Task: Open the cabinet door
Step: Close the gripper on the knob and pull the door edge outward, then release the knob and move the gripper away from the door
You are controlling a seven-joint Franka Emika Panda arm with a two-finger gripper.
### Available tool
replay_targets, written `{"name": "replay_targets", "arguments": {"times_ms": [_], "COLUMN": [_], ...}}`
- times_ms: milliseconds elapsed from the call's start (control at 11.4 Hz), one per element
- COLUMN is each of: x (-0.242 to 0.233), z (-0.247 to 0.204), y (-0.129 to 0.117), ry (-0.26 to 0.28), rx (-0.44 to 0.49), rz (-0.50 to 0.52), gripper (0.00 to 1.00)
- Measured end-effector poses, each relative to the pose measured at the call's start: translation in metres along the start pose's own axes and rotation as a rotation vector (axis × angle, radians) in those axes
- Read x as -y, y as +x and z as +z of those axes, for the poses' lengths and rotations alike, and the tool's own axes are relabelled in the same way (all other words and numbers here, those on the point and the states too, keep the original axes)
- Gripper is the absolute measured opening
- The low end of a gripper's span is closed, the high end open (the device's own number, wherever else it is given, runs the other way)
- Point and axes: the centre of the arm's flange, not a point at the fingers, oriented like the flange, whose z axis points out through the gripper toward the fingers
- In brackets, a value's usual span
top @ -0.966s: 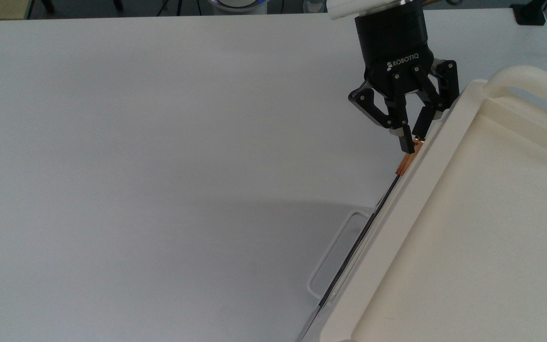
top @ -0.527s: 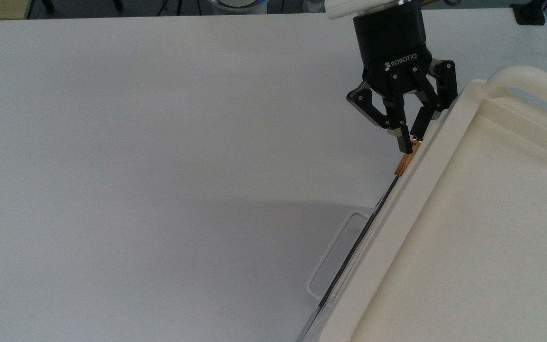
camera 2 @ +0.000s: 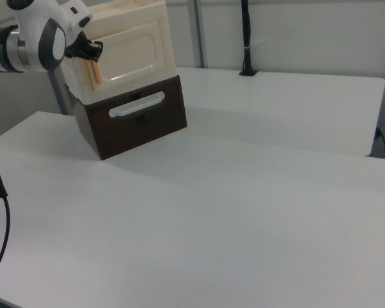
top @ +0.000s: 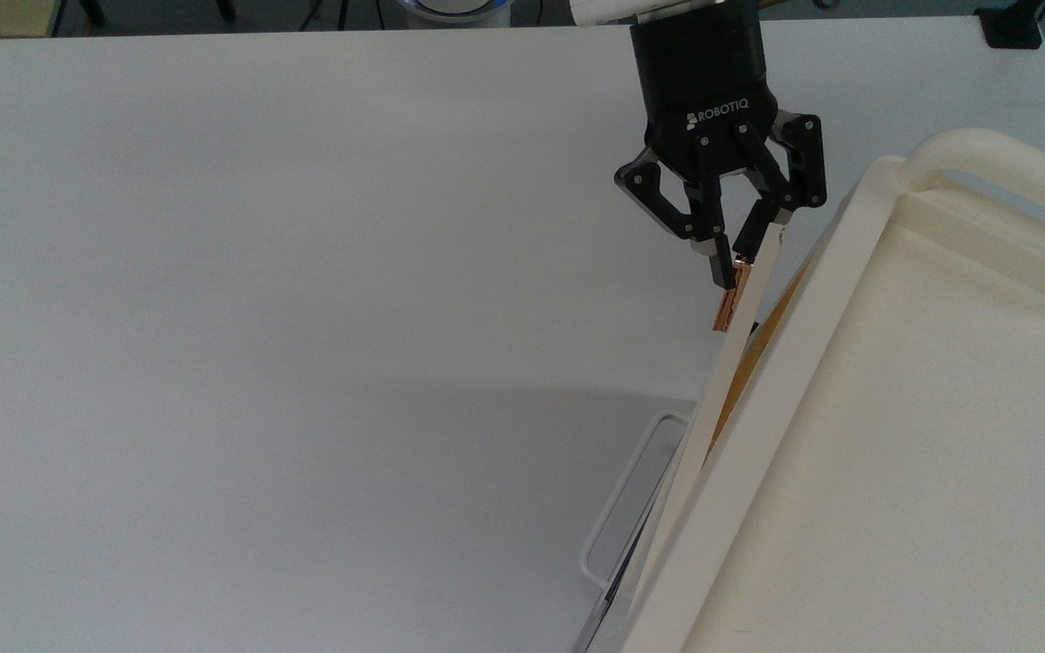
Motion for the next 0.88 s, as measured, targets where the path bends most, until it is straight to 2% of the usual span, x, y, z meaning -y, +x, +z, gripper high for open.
{"name": "replay_targets", "arguments": {"times_ms": [263, 439, 527, 614, 878], "x": [-0.019, -0.041, -0.060, -0.082, -0.149], "z": [-0.006, -0.009, -0.013, -0.022, -0.058], "y": [-0.002, -0.005, -0.007, -0.008, -0.009], "ry": [-0.025, -0.050, -0.073, -0.101, -0.189], "rx": [0.003, 0.023, 0.049, 0.070, 0.088], "rz": [0.015, 0.035, 0.054, 0.076, 0.144], "gripper": [0.15, 0.11, 0.18, 0.30, 0.77]}}
